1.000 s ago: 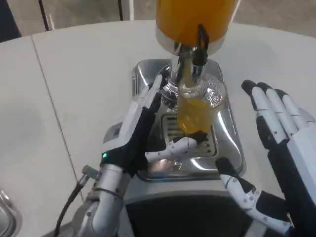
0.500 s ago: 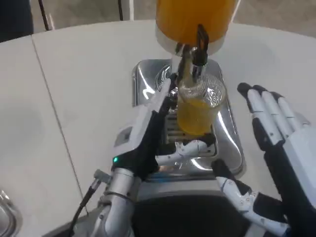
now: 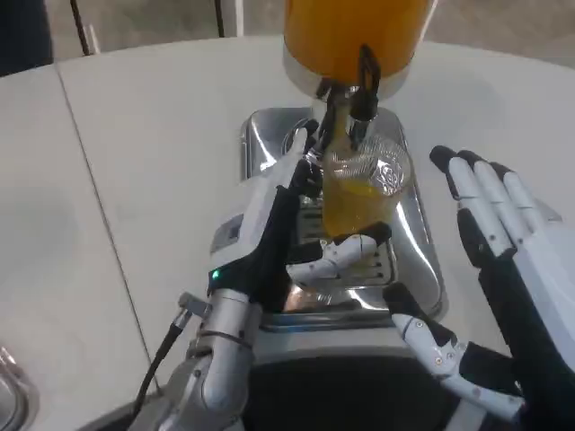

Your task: Grasp the cup under the faucet to collect the drink, then remove the cup.

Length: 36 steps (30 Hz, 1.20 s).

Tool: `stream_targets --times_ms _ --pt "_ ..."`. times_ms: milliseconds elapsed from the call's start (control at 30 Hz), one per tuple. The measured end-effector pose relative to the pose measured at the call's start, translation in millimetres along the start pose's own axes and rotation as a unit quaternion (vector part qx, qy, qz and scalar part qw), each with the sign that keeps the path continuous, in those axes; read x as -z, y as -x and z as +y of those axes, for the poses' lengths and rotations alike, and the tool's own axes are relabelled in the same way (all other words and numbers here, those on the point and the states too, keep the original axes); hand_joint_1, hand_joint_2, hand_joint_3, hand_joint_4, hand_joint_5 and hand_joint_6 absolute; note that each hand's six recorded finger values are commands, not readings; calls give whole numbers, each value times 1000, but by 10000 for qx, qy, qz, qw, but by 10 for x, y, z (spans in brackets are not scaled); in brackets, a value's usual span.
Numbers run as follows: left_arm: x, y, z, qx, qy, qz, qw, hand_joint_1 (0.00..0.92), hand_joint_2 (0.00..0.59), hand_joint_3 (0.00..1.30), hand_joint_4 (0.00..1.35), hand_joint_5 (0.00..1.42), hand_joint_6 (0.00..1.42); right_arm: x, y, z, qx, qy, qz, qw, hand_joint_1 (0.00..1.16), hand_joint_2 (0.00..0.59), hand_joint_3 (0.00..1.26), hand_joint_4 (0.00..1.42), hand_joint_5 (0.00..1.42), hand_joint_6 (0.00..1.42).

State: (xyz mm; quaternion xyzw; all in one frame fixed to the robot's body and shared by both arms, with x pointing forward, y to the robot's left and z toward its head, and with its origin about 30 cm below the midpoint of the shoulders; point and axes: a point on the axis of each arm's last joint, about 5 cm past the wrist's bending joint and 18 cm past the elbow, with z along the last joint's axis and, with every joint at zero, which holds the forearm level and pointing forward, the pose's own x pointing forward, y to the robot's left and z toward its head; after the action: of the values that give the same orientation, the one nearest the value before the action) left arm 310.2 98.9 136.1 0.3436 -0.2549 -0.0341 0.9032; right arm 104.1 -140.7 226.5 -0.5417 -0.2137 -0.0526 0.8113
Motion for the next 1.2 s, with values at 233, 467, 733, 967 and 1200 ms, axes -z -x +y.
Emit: stream_targets --times_ms 233,467,733,967,1200 --pt "-16 2 -51 -59 13 9 10000 424 86 0 0 122 120 8 -3 1 -60 -36 83 9999 397 432 0 0 0 95" --pt "-59 -37 -120 -110 15 -3 9999 421 89 0 0 140 126 18 -16 8 -54 -102 197 9997 396 430 0 0 0 95" --pt "-85 -74 -155 -160 3 3 9999 417 90 0 0 152 142 23 -33 23 -82 -115 210 9997 389 424 0 0 0 95" --pt "-111 -80 -213 -249 34 39 9997 417 91 0 0 179 169 34 -37 36 -119 -129 263 9995 385 423 0 0 0 100" --pt "-125 -88 -243 -327 17 61 9994 417 91 0 0 198 186 34 -70 43 -85 -150 230 9996 388 429 0 0 0 109"
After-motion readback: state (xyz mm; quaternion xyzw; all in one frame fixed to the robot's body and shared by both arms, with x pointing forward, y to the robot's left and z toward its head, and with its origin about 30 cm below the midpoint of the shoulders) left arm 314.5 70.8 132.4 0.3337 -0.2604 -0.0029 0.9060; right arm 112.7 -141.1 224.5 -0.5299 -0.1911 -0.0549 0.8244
